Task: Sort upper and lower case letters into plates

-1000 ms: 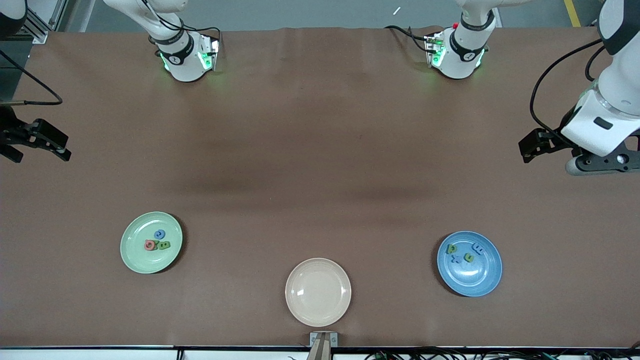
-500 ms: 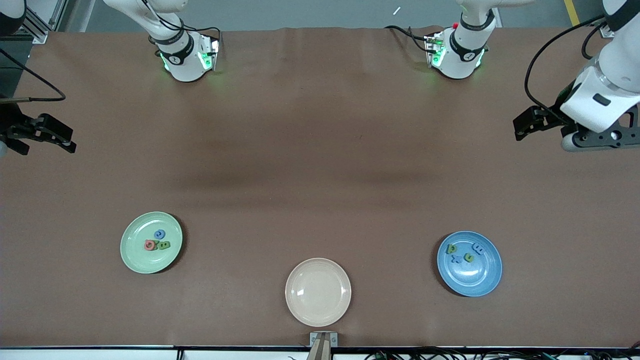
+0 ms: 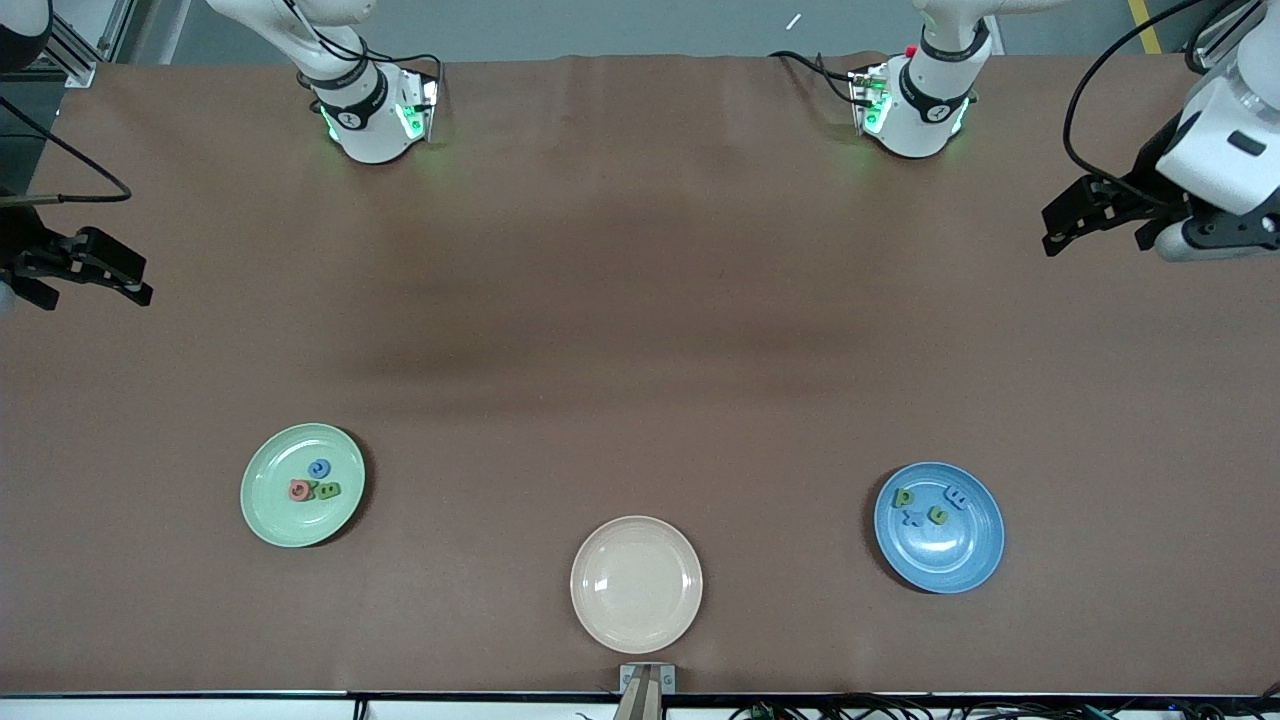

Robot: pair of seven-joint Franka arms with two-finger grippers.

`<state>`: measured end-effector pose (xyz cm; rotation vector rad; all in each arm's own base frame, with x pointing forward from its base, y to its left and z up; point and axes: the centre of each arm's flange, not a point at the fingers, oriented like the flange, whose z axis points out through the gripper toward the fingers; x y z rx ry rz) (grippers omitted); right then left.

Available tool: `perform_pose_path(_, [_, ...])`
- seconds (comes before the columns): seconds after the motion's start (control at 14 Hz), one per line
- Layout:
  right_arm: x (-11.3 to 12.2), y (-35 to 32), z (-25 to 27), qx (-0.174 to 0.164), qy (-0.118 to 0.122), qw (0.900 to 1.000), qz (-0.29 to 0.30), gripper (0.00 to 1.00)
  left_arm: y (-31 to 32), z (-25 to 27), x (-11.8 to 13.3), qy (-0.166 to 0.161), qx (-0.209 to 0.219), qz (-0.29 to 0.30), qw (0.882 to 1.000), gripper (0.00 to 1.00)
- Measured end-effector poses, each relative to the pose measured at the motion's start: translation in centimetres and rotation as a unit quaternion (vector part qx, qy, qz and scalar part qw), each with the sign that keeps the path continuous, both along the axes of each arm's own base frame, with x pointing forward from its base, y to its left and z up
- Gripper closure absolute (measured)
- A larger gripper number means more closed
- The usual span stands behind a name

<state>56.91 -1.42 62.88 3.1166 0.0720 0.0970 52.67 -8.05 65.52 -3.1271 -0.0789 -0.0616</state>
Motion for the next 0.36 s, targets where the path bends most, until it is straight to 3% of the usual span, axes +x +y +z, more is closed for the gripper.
perform_pose_path(0.36, [0.00, 0.00, 0.00, 0.000, 0.000, 1.000, 0.000, 0.00, 0.18, 0.81, -0.15, -0.004, 0.000, 0.002, 1.000, 0.00])
